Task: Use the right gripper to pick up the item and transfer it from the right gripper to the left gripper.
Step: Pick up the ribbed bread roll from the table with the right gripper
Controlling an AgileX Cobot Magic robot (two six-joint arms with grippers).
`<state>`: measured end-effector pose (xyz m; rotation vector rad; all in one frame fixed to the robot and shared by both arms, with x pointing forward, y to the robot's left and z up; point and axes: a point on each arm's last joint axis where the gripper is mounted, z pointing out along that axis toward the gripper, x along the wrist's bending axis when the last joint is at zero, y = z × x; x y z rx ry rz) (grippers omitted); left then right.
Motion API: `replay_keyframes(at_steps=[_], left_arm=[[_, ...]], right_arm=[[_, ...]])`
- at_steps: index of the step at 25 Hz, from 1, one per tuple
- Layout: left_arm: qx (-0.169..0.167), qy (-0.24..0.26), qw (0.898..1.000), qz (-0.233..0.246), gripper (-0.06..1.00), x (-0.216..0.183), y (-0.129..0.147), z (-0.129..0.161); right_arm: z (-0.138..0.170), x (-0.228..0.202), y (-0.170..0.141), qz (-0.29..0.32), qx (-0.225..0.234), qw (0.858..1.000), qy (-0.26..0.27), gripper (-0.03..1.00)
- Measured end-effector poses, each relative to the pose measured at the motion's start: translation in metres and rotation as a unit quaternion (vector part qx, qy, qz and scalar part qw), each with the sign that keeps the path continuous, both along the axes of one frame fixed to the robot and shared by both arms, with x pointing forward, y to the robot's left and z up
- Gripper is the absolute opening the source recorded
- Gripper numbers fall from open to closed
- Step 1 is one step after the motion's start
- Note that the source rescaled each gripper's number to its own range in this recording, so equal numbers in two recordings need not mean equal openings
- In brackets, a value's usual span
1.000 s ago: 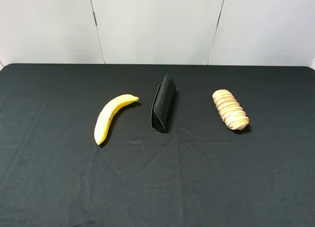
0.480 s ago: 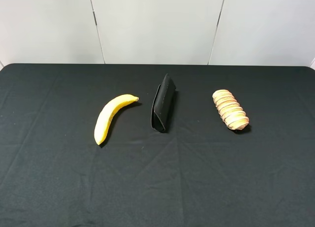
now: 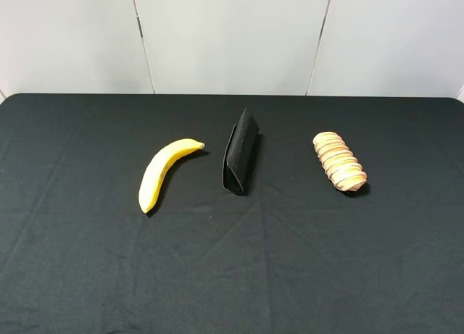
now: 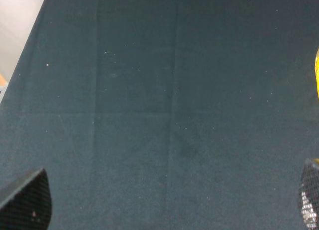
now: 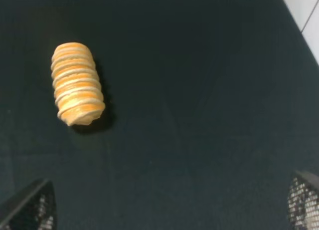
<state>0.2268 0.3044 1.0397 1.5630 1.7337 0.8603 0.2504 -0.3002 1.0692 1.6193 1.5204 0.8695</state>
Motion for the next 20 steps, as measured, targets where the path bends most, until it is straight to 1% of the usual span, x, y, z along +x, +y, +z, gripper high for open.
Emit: replay_keyframes(at_steps=[4,6,10,12,14,16,20], left_arm=[[0.000,0.000,1.000,0.000,0.99,0.000,0.000,0.000],[0.000,0.000,1.000,0.000,0.99,0.000,0.000,0.000],[0.000,0.000,1.000,0.000,0.99,0.000,0.000,0.000],[0.000,0.000,1.000,0.000,0.99,0.000,0.000,0.000],[0.000,0.000,1.000,0.000,0.99,0.000,0.000,0.000],[0.000,0.000,1.000,0.000,0.99,0.000,0.000,0.000],[0.000,0.000,1.000,0.000,0.99,0.000,0.000,0.000]], right_arm=[[0.023,0.026,-0.001,0.011,-0.006,0.999,0.044,1.00],[0.034,0.040,-0.002,0.015,-0.010,0.998,0.057,1.00],[0.047,0.074,-0.001,0.024,-0.002,0.997,0.070,1.00],[0.050,0.091,0.001,0.047,-0.009,0.995,0.084,1.00],[0.047,0.110,0.006,0.073,-0.016,0.991,0.114,1.00],[0.044,0.127,0.014,0.102,-0.021,0.984,0.143,1.00],[0.028,0.163,0.032,0.145,-0.030,0.967,0.207,1.00]])
